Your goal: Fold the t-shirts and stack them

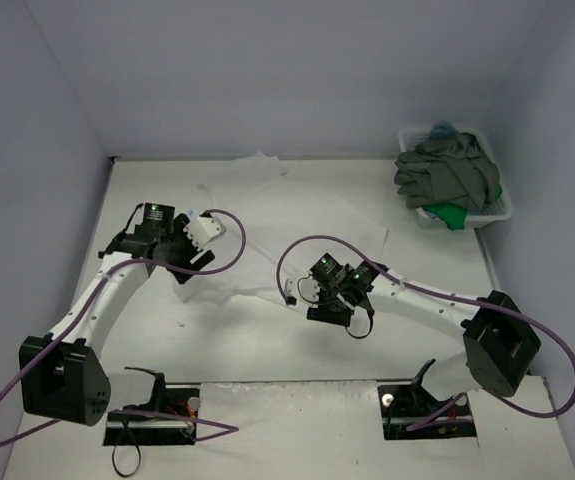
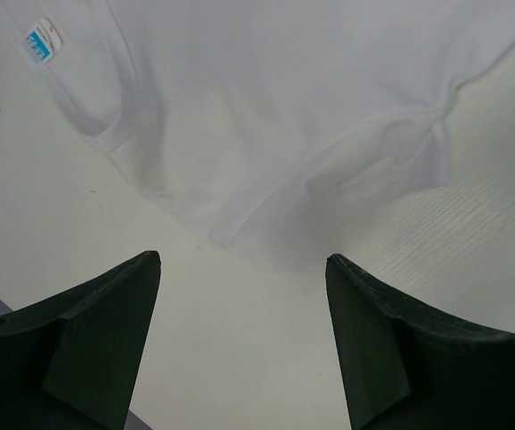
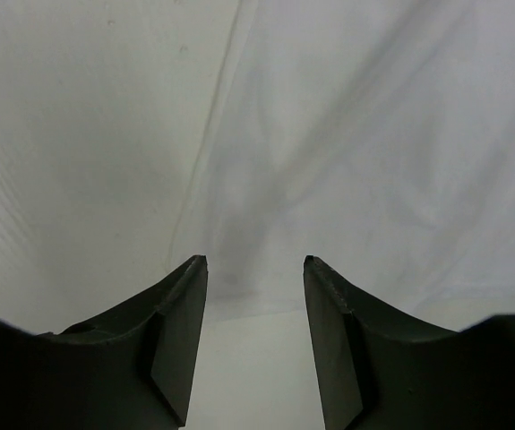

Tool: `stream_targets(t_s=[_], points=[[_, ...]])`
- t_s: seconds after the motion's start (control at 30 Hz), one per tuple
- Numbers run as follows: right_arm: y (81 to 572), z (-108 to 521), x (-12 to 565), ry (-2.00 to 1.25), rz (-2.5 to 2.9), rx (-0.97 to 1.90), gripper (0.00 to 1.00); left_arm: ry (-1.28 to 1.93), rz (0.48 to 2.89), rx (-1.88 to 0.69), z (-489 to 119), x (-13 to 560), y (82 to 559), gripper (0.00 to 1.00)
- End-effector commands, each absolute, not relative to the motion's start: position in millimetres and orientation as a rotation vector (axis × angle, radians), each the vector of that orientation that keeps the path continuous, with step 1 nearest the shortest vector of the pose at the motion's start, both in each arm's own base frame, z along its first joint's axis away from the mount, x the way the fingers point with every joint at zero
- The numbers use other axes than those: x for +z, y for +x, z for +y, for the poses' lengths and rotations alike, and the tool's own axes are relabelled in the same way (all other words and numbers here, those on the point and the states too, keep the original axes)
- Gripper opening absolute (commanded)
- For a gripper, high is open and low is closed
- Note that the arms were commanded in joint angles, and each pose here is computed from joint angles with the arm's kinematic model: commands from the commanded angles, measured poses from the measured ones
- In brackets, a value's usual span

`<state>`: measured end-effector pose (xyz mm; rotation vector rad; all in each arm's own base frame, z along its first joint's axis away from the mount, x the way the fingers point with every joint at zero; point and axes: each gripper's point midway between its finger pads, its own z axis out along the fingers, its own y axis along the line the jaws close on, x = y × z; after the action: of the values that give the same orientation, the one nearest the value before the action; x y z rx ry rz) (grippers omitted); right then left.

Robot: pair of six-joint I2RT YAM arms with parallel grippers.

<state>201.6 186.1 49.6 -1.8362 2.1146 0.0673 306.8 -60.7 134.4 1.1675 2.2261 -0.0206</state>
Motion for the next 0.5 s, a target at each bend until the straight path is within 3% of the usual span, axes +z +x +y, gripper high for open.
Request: stream_targets(t_s=[0.0, 0.47], points=[[193, 167, 49, -1.884, 2.109, -0.067, 0.44, 1.257, 2.039, -0.018, -72, 163, 311, 0.69], [169, 148, 26, -1.991, 2.127, -0.161, 0.46, 1.355, 2.090, -0.060, -71, 132, 285, 0.69]])
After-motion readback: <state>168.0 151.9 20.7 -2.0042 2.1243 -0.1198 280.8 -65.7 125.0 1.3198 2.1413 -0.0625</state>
